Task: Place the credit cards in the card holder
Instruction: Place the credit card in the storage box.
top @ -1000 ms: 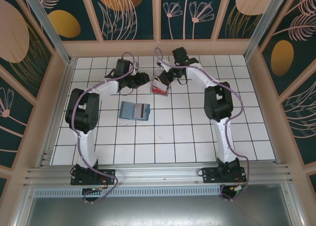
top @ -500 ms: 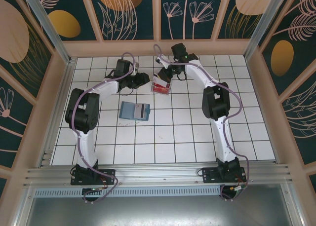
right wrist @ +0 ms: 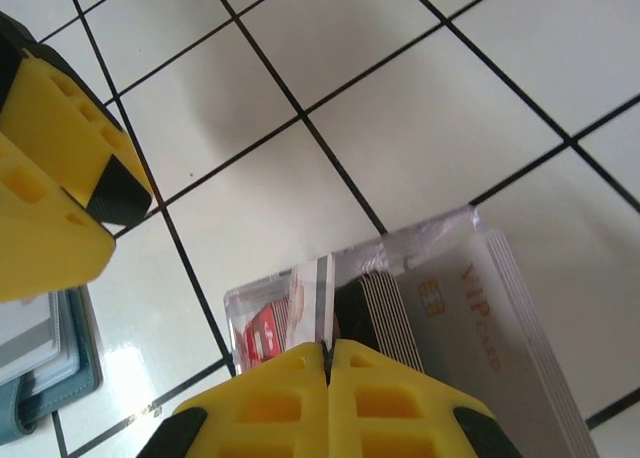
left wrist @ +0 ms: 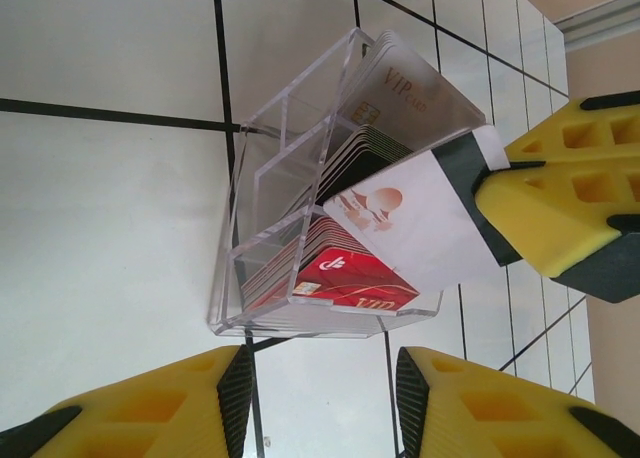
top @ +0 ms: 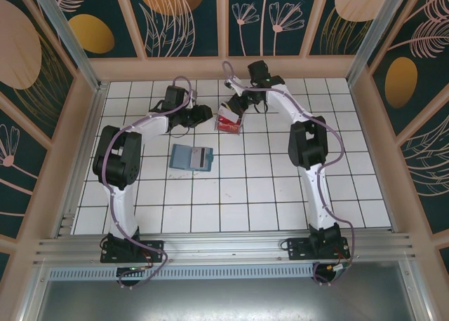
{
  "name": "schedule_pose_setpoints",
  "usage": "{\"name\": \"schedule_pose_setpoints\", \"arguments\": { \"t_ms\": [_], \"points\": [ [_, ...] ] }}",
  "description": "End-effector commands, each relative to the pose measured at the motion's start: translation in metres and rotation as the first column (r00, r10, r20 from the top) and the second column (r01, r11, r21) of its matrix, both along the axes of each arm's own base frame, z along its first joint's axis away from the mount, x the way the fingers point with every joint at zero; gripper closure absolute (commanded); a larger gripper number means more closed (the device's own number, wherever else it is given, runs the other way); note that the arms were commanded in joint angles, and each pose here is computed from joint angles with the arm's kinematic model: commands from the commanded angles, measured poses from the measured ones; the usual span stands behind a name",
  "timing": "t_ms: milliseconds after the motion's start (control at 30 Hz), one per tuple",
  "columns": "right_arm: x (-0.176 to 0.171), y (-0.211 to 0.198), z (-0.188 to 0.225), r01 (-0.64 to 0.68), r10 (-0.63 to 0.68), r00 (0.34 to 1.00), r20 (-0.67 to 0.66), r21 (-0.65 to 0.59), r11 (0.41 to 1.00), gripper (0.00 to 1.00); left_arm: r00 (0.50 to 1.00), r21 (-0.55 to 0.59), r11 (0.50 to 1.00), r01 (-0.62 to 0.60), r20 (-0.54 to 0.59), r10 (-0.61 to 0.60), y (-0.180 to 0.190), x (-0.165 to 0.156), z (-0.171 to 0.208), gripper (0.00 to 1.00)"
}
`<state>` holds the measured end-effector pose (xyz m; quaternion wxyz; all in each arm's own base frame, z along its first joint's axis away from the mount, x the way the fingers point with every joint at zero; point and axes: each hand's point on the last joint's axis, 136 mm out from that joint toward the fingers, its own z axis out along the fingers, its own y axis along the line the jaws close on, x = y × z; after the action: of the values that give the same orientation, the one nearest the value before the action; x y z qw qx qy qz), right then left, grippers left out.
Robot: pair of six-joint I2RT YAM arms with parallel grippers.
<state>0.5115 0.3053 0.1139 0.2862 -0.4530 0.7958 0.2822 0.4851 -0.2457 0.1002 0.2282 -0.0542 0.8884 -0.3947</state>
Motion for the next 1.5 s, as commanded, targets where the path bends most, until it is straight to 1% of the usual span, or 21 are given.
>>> {"name": "schedule_pose_setpoints", "arguments": {
  "t_ms": [0,200,533,700,833,900,967,1000,1067,1133,1267,1467],
  "points": [
    [-0.029,-0.010,-0.035,-0.011,0.003,0.991,-0.132,-0.055,0.998,0.97,1.000,-0.027,1.000,0.006,0.001,-0.006,-0.002,0.003,0.000,0.55],
    [-0.039,-0.015,-0.041,-0.006,0.001,0.988,-0.157,-0.026,1.000,0.97,1.000,-0.024,1.000,0.004,0.005,-0.004,-0.002,0.003,0.001,0.55],
    [-0.050,-0.004,-0.011,-0.034,0.050,0.985,-0.162,0.103,0.994,0.97,1.000,-0.055,0.998,0.016,0.012,-0.016,-0.008,0.012,0.008,0.55],
    [-0.051,-0.002,-0.007,-0.033,0.055,0.985,-0.166,0.130,0.991,0.95,0.997,-0.095,0.993,0.071,0.028,-0.069,-0.022,0.018,0.013,0.55],
    [-0.053,-0.001,-0.009,-0.035,0.060,0.982,-0.179,0.137,0.990,0.94,0.989,-0.111,0.984,0.138,0.074,-0.130,-0.034,0.022,0.019,0.57],
    [-0.053,-0.001,-0.010,-0.036,0.060,0.982,-0.178,0.136,0.990,0.94,0.974,-0.112,0.972,0.208,0.109,-0.196,-0.044,0.020,0.019,0.58],
    [-0.052,-0.002,-0.008,-0.035,0.059,0.983,-0.173,0.137,0.990,0.94,0.949,-0.090,0.953,0.290,0.157,-0.274,-0.052,0.017,0.018,0.61],
    [-0.052,-0.001,-0.008,-0.035,0.059,0.983,-0.174,0.137,0.990,0.94,0.933,-0.065,0.943,0.326,0.182,-0.310,-0.055,0.015,0.015,0.62],
    [-0.052,-0.001,-0.007,-0.038,0.063,0.983,-0.175,0.139,0.990,0.94,0.892,0.037,0.923,0.383,0.245,-0.381,-0.057,0.012,0.008,0.63],
    [-0.052,-0.001,-0.007,-0.040,0.064,0.982,-0.179,0.139,0.989,0.94,0.863,0.075,0.903,0.423,0.271,-0.426,-0.059,0.009,0.004,0.62],
    [-0.052,-0.002,-0.008,-0.038,0.063,0.981,-0.184,0.134,0.990,0.94,0.820,0.071,0.877,0.476,0.325,-0.472,-0.065,0.008,0.002,0.63],
    [-0.051,-0.002,-0.008,-0.038,0.062,0.981,-0.184,0.132,0.991,0.94,0.804,0.061,0.863,0.501,0.338,-0.490,-0.068,0.006,-0.003,0.66]
  ]
}}
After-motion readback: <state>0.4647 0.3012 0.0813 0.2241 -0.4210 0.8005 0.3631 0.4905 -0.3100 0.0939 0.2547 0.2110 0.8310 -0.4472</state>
